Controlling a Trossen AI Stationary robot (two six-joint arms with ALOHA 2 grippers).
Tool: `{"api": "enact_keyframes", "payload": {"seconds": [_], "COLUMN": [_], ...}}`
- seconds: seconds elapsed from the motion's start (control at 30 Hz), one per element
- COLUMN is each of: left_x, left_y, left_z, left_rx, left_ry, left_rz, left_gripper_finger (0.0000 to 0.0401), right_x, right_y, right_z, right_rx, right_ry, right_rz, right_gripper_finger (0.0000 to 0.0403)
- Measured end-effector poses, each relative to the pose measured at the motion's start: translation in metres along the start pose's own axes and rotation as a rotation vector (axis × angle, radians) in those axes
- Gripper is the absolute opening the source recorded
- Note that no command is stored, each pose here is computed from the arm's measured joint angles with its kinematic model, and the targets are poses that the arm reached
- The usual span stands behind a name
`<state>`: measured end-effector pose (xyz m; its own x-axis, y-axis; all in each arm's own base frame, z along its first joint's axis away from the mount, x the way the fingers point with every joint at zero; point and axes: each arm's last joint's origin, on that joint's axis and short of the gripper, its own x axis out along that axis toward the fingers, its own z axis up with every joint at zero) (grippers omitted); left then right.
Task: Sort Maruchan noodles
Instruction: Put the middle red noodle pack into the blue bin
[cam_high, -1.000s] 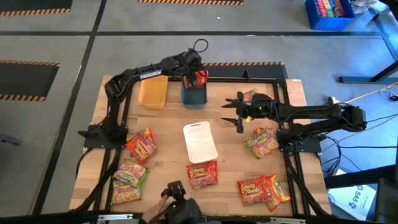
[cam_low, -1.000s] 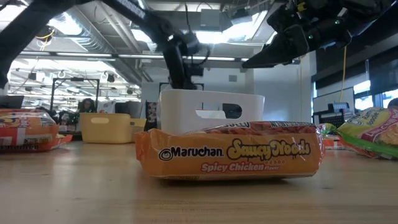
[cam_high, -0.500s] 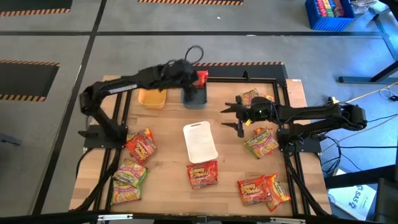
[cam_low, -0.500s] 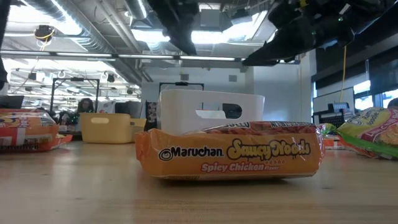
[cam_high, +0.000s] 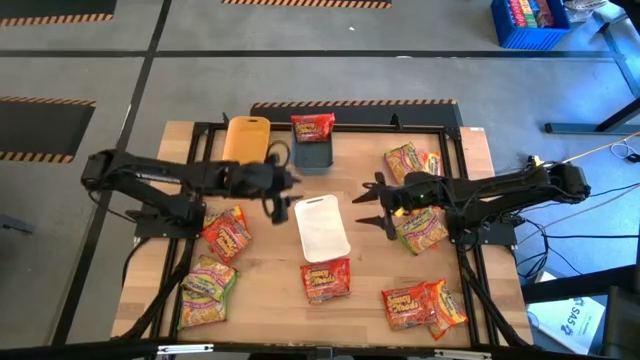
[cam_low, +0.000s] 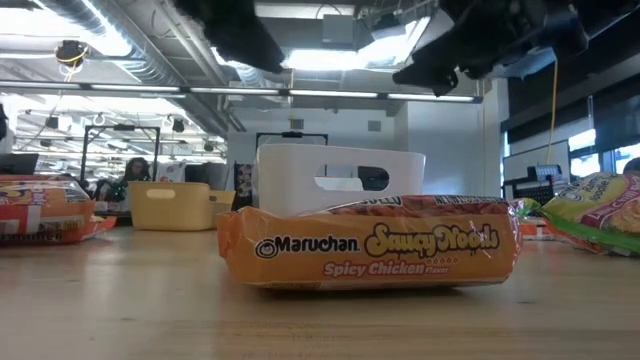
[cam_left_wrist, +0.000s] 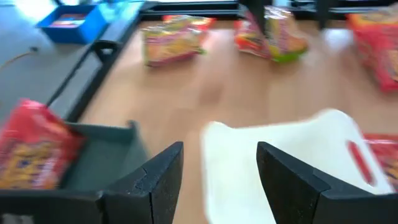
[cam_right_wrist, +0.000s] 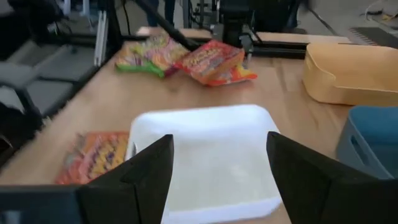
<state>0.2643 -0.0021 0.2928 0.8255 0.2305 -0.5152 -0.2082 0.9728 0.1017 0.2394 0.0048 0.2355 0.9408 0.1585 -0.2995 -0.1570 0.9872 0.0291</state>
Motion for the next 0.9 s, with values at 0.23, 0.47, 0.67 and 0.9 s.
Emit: {"api": "enact_keyframes", "payload": {"seconds": [0.23,0.47,0.67,0.9], "left_x": [0.005,0.001,-0.002,-0.001], "left_y": [-0.037,-0.062,-0.08,-0.095], "left_z": [-0.032,-0.057,-0.08,-0.103], "left_rx": [0.069,0.043,-0.008,-0.079], "left_ry": [0.07,0.106,0.093,0.028], "left_rz": [-0.107,-0.193,-0.263,-0.322], "left_gripper_finger": [0.0197,0.0197,0.0197,0.0197], "right_x": [0.002,0.018,0.035,0.051], "right_y": [0.005,0.041,0.065,0.085], "right_z": [0.001,-0.015,-0.038,-0.066], "right_rx": [0.264,0.461,0.651,0.821], "right_ry": [0.018,0.149,0.294,0.459], "right_rz": [0.091,0.182,0.172,0.137], "right_gripper_finger": [0.0241,0.0241,0.0241,0.0241]}}
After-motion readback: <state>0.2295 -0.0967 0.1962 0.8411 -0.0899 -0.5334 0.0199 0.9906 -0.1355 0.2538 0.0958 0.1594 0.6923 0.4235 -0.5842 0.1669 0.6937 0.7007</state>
